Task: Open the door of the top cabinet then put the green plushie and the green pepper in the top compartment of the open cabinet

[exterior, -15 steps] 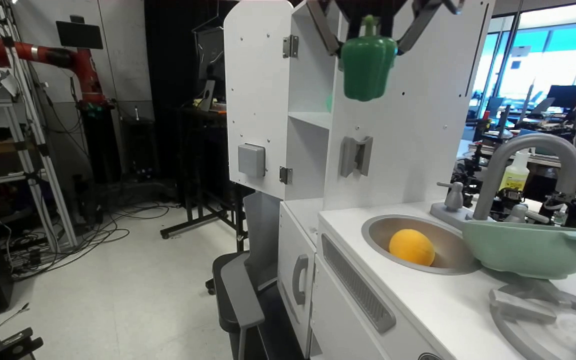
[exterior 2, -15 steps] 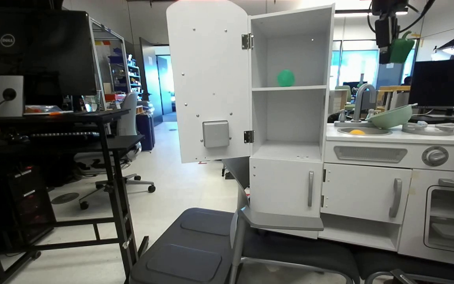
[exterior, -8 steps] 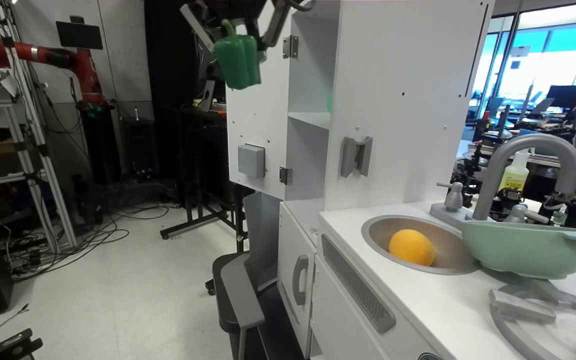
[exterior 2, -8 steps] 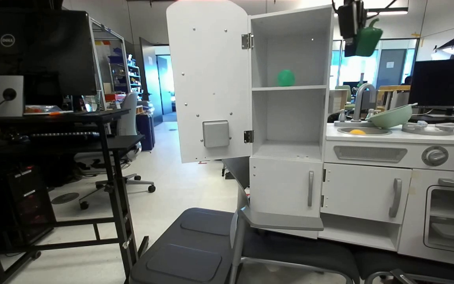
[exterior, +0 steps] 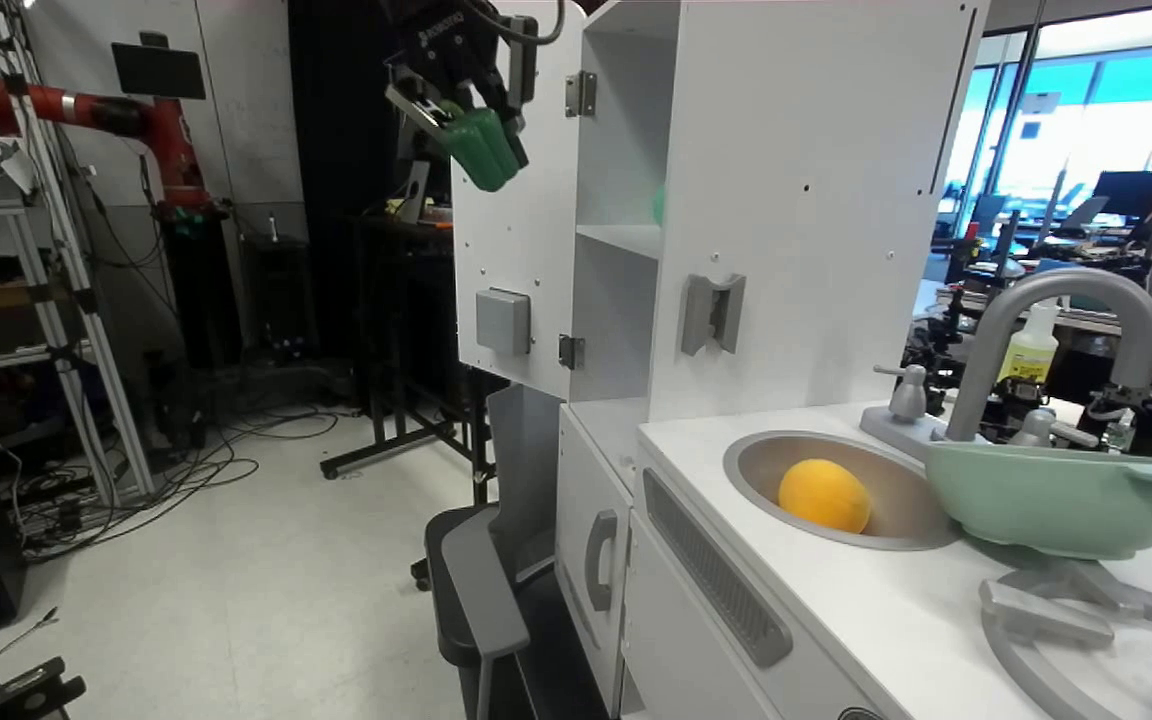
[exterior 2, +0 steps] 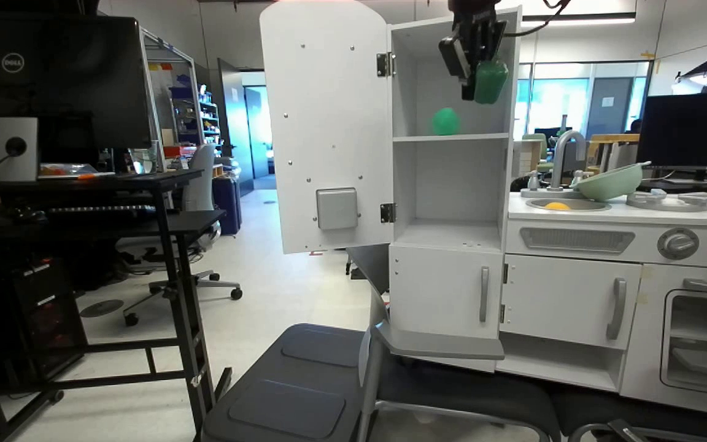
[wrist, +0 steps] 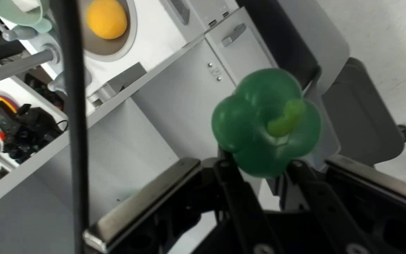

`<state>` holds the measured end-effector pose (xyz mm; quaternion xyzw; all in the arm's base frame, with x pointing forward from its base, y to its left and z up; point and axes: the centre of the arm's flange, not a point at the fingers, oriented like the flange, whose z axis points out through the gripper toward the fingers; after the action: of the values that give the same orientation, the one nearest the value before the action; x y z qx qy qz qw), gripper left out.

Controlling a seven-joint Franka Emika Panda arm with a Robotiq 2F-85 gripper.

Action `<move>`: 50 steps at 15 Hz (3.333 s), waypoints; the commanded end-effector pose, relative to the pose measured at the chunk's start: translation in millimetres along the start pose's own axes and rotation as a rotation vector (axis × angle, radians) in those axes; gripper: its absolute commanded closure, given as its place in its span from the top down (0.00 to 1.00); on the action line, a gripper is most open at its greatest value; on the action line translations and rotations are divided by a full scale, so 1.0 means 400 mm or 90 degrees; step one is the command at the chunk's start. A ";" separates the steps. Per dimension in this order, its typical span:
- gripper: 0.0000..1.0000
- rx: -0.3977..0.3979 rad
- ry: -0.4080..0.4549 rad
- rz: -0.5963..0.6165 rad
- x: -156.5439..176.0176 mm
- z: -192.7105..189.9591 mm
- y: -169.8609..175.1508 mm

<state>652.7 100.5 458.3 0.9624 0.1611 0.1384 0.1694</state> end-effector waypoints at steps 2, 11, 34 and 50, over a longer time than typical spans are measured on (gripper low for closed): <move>0.06 -0.104 0.051 0.111 0.137 0.139 0.052; 0.06 -0.256 0.148 0.219 0.239 0.227 0.017; 0.30 -0.372 0.187 0.327 0.289 0.344 0.133; 1.00 -0.321 0.223 0.312 0.282 0.288 0.064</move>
<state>804.5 76.0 376.6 0.8601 -0.0952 0.3578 0.3509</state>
